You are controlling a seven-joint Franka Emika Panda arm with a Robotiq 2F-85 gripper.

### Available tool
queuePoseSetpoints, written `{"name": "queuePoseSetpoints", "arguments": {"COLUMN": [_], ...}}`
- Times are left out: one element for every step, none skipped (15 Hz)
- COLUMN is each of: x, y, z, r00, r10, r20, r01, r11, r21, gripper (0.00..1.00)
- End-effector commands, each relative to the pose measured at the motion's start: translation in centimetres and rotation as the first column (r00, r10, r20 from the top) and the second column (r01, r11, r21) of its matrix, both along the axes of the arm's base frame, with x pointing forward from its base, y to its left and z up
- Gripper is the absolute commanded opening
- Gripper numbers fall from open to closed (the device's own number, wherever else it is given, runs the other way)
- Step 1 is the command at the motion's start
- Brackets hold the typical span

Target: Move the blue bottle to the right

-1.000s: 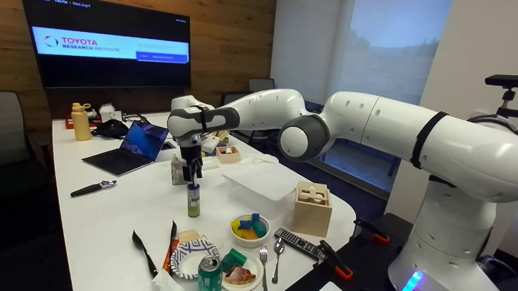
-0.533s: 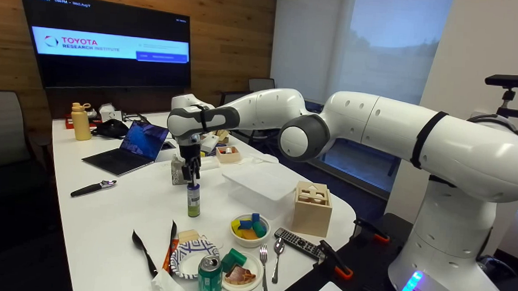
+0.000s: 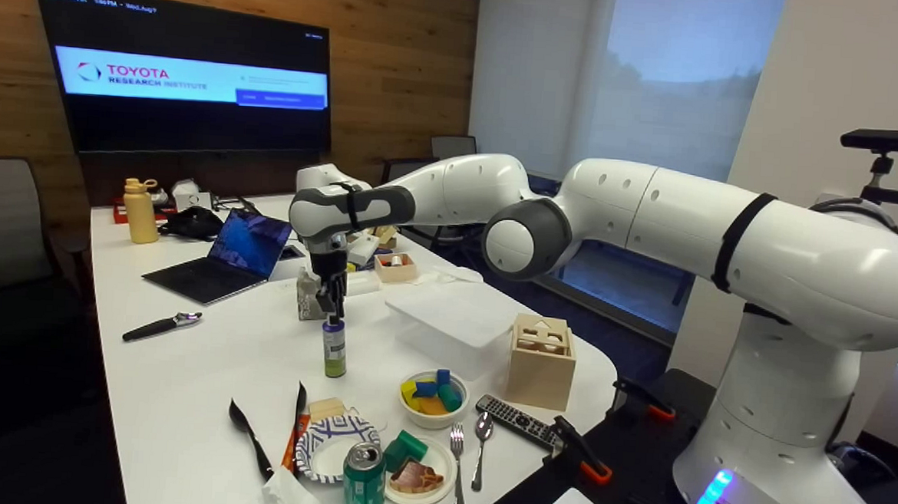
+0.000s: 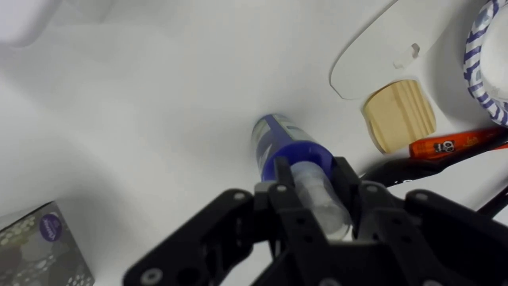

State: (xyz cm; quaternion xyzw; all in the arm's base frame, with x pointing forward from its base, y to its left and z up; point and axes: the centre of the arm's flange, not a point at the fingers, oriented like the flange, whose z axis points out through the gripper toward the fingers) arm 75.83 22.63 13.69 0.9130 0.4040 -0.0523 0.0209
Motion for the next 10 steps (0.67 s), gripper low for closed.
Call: {"name": "queuePoseSetpoints", "arguments": {"x": [7.2,7.3,7.4,7.5,7.7,7.9,7.9,7.7,7.6,7.1], "y": [1.9,1.6,1.3,0.7,-0.1,-1.1,-2.0,-3.0,-3.8,-4.8], "z": [-1.2,-0.9,-0.6,-0.2,0.2,0.5,0.7,0.8,0.8,0.7], "r00": [1.000,1.000,0.999,0.999,0.997,0.995,0.992,0.989,0.985,0.980], "r10": [-0.014,-0.025,-0.034,-0.050,-0.071,-0.099,-0.120,-0.147,-0.172,-0.199], "r20": [-0.004,0.002,0.009,0.016,0.022,0.027,0.029,0.028,0.026,0.018], "r01": [0.014,0.025,0.035,0.050,0.071,0.099,0.121,0.147,0.172,0.200], "r11": [1.000,1.000,0.999,0.999,0.997,0.995,0.992,0.989,0.985,0.979], "r21": [-0.007,-0.009,-0.008,-0.010,-0.023,-0.030,-0.026,-0.027,-0.028,-0.031], "gripper": [0.07,0.07,0.07,0.07,0.07,0.07,0.07,0.07,0.07,0.07]}}
